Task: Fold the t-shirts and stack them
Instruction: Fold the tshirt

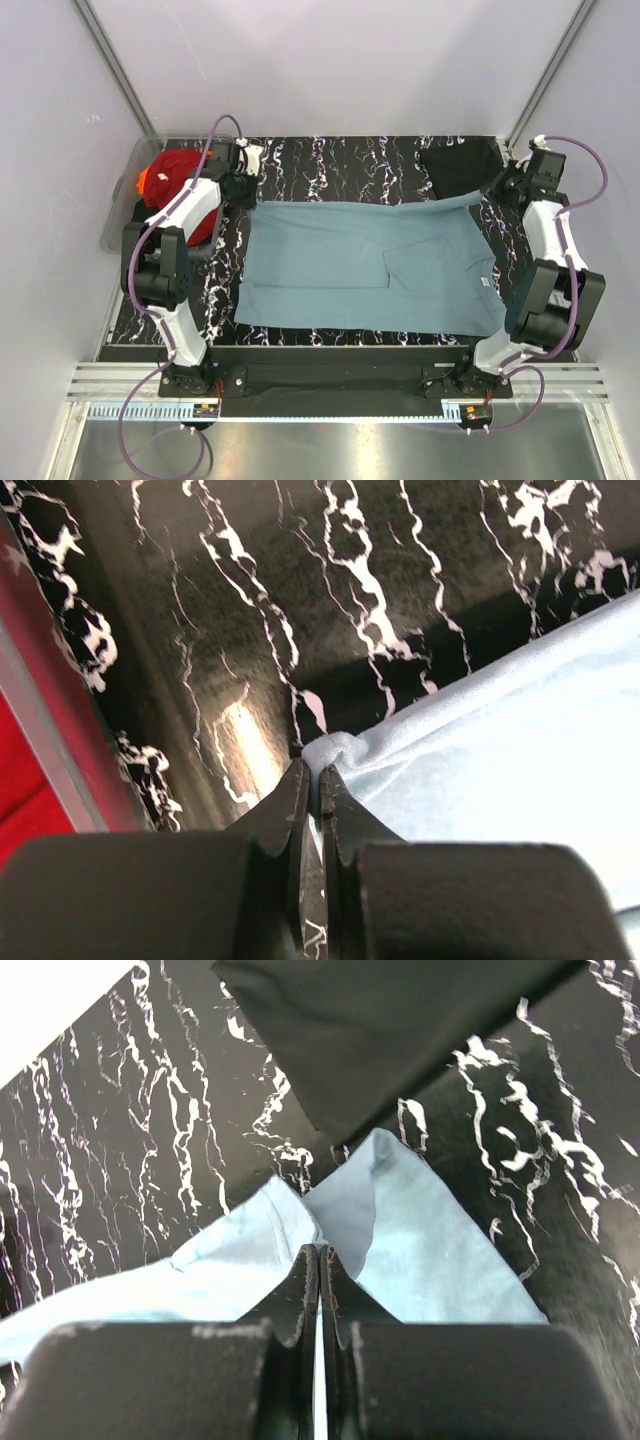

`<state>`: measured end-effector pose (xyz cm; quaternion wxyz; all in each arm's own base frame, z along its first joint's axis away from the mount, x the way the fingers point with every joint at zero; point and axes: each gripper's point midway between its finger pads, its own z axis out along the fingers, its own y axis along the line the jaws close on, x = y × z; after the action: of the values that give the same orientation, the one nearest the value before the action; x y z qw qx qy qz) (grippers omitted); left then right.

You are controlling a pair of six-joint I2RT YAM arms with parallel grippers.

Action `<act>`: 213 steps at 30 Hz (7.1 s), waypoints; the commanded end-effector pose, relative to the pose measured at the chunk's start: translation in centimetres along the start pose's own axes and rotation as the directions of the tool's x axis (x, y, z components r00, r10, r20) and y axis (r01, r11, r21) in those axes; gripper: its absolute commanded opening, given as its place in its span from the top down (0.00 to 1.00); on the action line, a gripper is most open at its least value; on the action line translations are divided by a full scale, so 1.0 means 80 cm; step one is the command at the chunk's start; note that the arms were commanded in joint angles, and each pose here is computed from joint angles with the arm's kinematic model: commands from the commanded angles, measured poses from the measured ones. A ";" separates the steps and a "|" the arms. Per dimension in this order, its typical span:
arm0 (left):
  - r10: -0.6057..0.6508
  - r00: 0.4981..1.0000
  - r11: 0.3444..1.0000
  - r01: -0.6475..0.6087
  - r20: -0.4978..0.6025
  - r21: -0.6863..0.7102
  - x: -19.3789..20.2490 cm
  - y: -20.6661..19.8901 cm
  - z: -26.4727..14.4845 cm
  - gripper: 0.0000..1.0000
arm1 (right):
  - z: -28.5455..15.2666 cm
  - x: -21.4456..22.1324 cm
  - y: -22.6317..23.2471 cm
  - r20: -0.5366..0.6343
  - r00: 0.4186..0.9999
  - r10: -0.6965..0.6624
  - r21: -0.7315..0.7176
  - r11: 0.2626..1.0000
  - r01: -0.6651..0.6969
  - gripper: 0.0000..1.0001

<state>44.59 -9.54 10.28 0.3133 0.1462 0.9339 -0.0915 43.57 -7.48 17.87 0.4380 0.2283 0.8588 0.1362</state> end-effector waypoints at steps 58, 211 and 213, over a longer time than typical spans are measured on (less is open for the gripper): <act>-0.121 0.986 0.975 0.096 -0.116 -0.202 0.131 -0.022 -0.060 0.92 | -0.154 0.155 -0.110 0.120 0.867 0.484 0.400 0.775 -0.489 1.00; -0.179 0.972 0.956 0.208 -0.152 0.208 0.044 -0.210 -0.063 0.51 | -0.112 0.262 0.052 -0.538 0.843 0.001 0.029 0.999 0.018 1.00; -0.204 0.966 0.928 0.242 -0.159 0.283 0.050 -0.230 -0.067 0.50 | -0.123 0.285 0.067 -0.562 0.827 -0.006 0.011 1.000 0.015 1.00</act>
<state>33.67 -21.62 10.96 0.2022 0.0915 0.9610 -0.1652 26.98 6.76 10.35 0.1816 0.1597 0.9526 0.1846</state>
